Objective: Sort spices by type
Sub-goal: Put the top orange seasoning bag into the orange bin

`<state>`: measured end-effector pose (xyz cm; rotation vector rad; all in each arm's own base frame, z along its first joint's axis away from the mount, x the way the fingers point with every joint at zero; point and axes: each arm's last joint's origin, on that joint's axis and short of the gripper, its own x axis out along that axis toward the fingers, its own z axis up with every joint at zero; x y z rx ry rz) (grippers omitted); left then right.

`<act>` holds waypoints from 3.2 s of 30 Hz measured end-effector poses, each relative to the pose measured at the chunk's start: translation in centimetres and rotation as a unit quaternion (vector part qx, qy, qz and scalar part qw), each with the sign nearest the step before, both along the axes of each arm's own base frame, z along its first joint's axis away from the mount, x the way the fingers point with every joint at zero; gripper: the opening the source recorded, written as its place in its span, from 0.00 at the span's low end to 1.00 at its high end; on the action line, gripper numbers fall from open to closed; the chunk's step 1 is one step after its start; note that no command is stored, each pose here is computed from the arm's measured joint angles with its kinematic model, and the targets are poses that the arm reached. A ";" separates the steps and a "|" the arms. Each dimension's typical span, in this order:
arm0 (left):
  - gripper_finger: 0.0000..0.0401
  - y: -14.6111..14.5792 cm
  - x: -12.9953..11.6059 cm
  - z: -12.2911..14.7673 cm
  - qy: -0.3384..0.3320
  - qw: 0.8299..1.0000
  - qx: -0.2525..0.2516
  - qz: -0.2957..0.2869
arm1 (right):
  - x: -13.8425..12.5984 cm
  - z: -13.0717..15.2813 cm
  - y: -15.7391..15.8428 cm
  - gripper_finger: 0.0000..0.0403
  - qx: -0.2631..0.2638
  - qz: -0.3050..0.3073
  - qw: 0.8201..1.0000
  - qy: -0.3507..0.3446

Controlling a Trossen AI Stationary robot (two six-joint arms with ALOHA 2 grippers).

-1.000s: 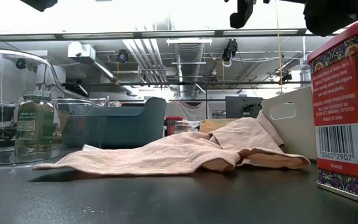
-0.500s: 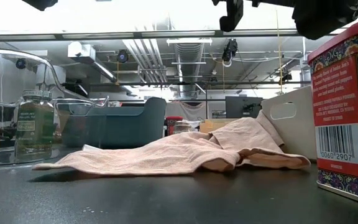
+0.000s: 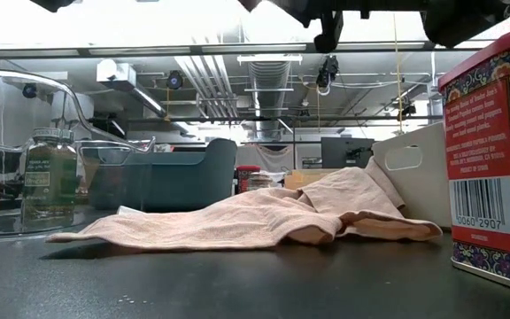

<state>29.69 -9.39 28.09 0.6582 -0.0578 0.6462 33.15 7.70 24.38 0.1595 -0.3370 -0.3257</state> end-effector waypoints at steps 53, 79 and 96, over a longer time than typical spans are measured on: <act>0.01 -1.5 -1.4 -3.0 0.184 0.947 -0.158 -0.210 | 2.0 7.1 3.9 0.50 -0.186 0.158 0.908 0.341; 0.32 -1.3 -1.4 -2.7 0.157 0.958 -0.171 -0.169 | 1.9 7.8 3.3 0.02 -0.180 0.142 0.905 0.359; 0.41 -0.5 -2.0 -3.2 0.165 0.975 -0.145 -0.028 | -1.2 10.1 1.0 0.02 -0.164 0.019 0.910 0.381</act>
